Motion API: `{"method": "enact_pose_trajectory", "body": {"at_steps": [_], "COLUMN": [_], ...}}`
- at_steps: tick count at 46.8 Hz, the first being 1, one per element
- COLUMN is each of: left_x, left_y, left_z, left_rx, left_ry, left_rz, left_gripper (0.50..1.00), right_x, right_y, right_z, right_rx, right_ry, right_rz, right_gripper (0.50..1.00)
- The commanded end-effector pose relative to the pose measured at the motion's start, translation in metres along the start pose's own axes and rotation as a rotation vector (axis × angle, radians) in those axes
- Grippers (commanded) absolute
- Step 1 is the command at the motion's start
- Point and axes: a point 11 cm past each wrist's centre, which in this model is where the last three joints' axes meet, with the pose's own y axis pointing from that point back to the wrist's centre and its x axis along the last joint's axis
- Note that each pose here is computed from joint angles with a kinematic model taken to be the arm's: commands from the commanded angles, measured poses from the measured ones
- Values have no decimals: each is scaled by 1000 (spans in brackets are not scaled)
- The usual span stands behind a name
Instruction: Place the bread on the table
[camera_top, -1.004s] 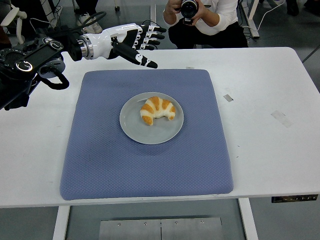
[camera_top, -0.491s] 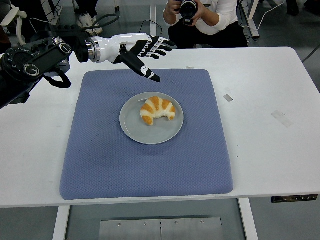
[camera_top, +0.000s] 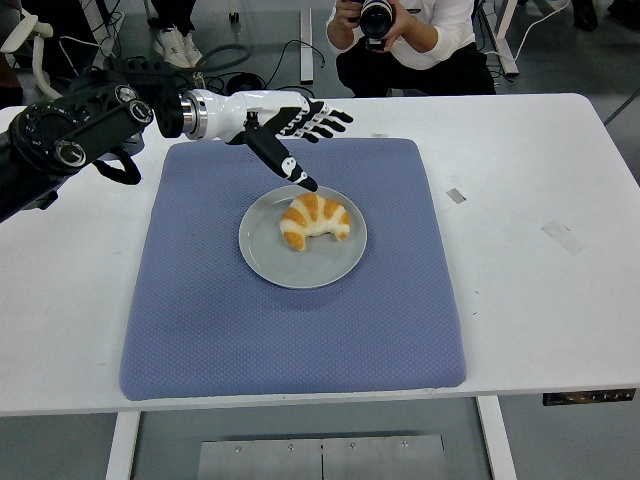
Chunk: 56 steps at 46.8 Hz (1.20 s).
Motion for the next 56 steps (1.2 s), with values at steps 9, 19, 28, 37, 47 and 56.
{"method": "enact_pose_trajectory", "body": {"at_steps": [9, 19, 28, 37, 47, 56], "left_x": [-6, -16, -23, -23, -29, -32], "left_y": [0, -3, -5, -6, -5, -6], "left_z": [-13, -23, -31, -31, -40, -45], "left_rx": [41, 48, 54, 55, 65, 71], "left_ry": [-11, 10, 25, 26, 42, 49], "left_rz": [-13, -26, -34, -33, -37, -36], "left_gripper": [971, 971, 965, 960, 960, 960], "right_x": [0, 0, 0, 0, 0, 0], "right_y": [0, 0, 0, 0, 0, 0], "right_z": [0, 0, 0, 0, 0, 0], "right_rx": [0, 0, 0, 0, 0, 0], "right_ry": [-1, -1, -1, 1, 1, -1], "right_rz": [0, 0, -1, 0, 0, 0], "right_gripper": [1000, 1000, 1000, 1000, 1000, 1000]}}
